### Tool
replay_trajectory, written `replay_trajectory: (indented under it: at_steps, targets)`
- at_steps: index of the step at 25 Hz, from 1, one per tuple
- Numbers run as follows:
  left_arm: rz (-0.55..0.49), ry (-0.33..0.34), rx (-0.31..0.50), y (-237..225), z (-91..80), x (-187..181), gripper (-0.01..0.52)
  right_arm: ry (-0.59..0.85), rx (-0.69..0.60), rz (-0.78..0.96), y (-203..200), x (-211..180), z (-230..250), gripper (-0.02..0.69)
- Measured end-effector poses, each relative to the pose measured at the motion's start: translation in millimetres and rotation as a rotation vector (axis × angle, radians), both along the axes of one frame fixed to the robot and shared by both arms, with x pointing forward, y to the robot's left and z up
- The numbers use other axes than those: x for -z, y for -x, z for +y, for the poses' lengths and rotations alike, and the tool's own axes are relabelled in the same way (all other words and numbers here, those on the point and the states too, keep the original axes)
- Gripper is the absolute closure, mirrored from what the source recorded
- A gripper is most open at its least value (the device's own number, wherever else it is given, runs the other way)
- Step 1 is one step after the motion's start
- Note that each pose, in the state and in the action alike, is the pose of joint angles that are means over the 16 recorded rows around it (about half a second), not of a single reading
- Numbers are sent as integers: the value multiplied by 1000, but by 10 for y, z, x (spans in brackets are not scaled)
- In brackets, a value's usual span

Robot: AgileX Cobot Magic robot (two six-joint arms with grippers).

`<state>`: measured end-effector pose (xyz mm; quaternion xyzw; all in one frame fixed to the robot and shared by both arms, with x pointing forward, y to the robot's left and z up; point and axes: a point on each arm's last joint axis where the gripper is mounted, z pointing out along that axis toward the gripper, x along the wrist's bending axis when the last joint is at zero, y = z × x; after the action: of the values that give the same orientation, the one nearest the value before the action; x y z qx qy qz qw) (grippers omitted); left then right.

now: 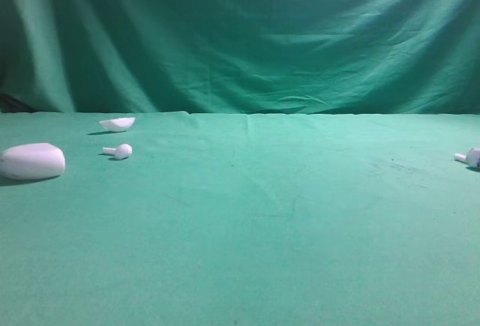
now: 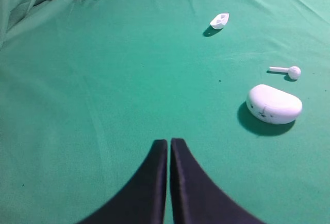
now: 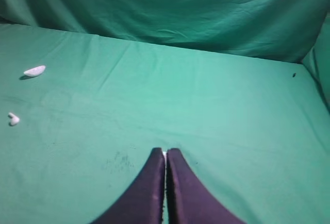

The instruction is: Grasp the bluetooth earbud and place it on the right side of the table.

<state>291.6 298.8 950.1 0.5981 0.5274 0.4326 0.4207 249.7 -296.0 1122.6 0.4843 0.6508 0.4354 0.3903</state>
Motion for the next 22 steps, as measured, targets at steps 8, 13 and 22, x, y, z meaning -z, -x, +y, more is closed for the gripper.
replay_trajectory:
  at_steps: [8, 13, 22]
  targets:
    - [0, 0, 0, 0, 0, 0, 514, -43, 69, -91, -95, 442, 4, 665]
    - [0, 0, 0, 0, 0, 0, 514, -78, 112, -111, -241, 925, 13, 665]
    - [0, 0, 0, 0, 0, 0, 514, -103, 144, -26, -398, 1632, 19, 665]
